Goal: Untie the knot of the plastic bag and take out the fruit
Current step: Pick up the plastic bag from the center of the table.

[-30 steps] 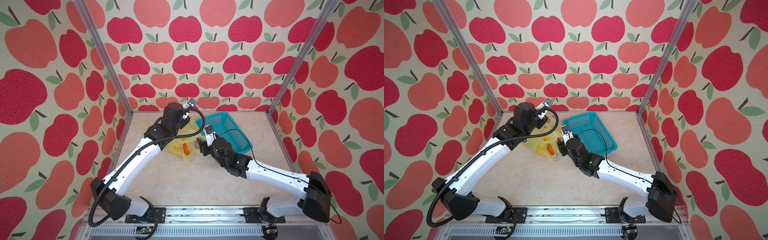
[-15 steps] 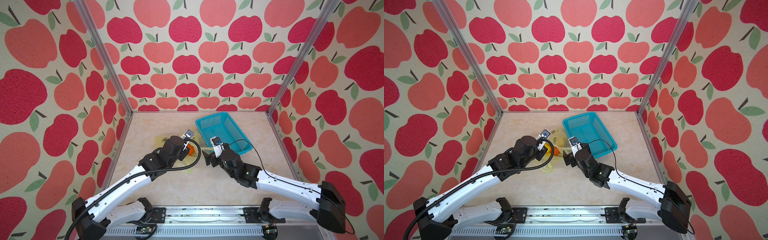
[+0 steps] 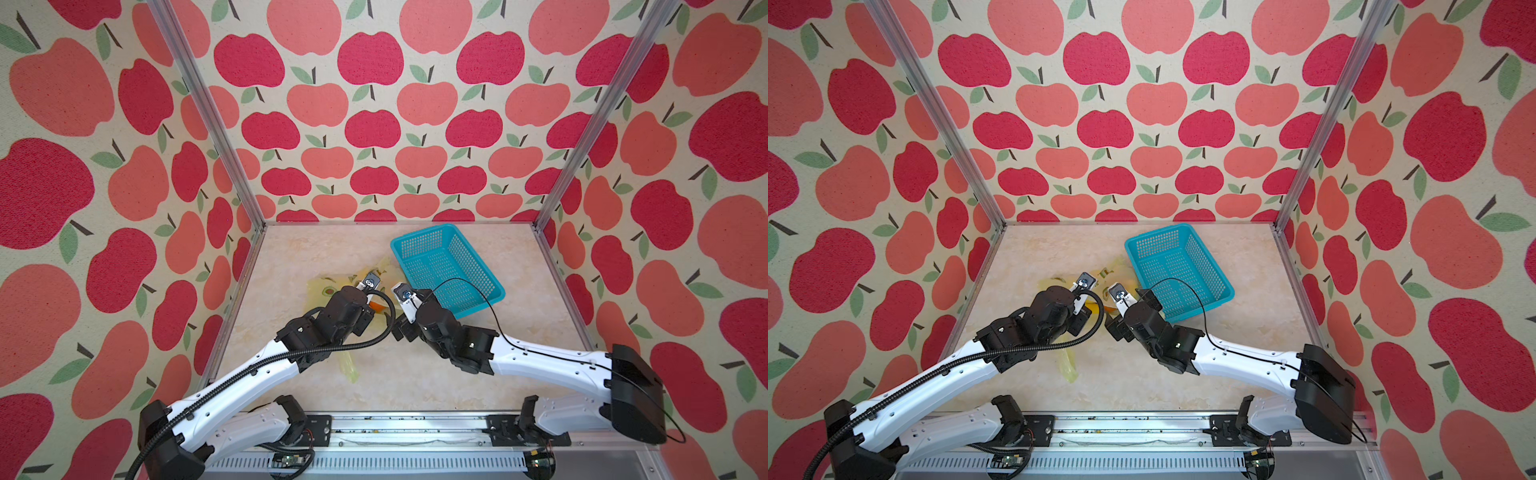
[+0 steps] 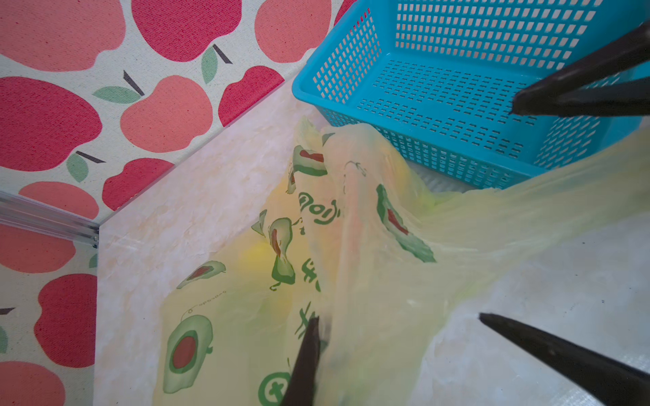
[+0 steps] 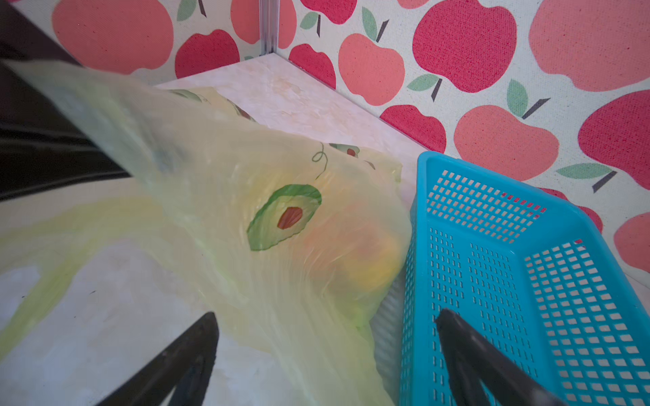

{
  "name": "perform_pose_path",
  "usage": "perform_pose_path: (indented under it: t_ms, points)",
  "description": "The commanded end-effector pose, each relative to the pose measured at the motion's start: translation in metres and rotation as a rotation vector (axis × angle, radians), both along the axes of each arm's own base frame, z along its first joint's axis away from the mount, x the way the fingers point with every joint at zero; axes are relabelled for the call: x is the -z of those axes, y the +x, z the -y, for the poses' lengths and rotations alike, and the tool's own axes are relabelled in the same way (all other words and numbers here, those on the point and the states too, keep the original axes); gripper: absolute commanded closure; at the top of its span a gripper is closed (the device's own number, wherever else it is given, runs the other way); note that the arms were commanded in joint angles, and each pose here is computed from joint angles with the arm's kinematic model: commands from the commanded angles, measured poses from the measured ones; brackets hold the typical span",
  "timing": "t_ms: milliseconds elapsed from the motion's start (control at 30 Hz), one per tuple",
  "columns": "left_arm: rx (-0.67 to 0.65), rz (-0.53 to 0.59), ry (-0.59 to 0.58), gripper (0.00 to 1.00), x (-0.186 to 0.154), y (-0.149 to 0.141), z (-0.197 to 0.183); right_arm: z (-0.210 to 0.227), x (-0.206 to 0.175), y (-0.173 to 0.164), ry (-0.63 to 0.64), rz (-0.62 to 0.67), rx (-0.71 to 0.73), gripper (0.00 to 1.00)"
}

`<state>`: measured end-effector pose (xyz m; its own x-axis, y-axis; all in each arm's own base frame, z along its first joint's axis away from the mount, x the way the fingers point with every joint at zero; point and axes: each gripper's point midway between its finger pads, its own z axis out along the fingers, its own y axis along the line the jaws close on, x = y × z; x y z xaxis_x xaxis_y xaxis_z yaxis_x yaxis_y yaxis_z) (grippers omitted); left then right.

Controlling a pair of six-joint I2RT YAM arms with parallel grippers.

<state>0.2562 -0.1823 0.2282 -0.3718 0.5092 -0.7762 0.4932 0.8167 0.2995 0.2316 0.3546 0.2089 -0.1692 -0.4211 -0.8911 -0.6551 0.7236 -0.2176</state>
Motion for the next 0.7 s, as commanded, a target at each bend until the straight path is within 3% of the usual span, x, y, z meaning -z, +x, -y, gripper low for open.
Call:
perform_pose_path:
  t_ms: [0, 33, 133, 167, 233, 300, 367, 500, 600, 633, 667]
  points:
    - [0.000, 0.010, -0.053, 1.00, -0.004, -0.005, -0.001, 0.010, -0.008, 0.023, -0.038, 0.030, 0.116, 0.12]
    - [-0.006, 0.012, -0.054, 1.00, -0.004, -0.006, -0.003, 0.013, -0.008, 0.027, -0.036, 0.026, 0.136, 0.23]
    - [-0.024, 0.020, -0.051, 1.00, -0.001, -0.008, -0.009, 0.023, -0.013, 0.036, -0.006, 0.021, 0.187, 0.69]
    - [-0.032, 0.021, -0.049, 0.99, 0.000, -0.008, -0.012, 0.025, -0.015, 0.035, 0.010, 0.020, 0.189, 0.81]
    - [-0.048, 0.022, -0.045, 0.90, 0.005, -0.009, -0.016, 0.027, -0.020, 0.032, 0.035, 0.024, 0.177, 0.94]
    - [-0.060, 0.022, -0.042, 0.77, 0.011, -0.010, -0.020, 0.031, -0.024, 0.030, 0.055, 0.028, 0.176, 1.00]
    - [-0.084, 0.031, -0.041, 0.50, 0.015, -0.009, -0.024, 0.037, -0.028, 0.028, 0.067, 0.041, 0.190, 1.00]
    - [-0.121, 0.034, -0.047, 0.24, 0.025, -0.006, -0.032, 0.053, -0.034, 0.025, 0.098, 0.067, 0.221, 1.00]
    - [-0.150, 0.021, -0.061, 0.22, 0.033, 0.002, -0.038, 0.060, -0.037, 0.022, 0.123, 0.080, 0.223, 1.00]
    - [-0.162, 0.017, -0.073, 0.28, 0.034, 0.007, -0.040, 0.061, -0.038, 0.022, 0.133, 0.081, 0.224, 1.00]
    - [-0.178, 0.011, -0.095, 0.41, 0.035, 0.015, -0.046, 0.062, -0.038, 0.022, 0.139, 0.083, 0.226, 1.00]
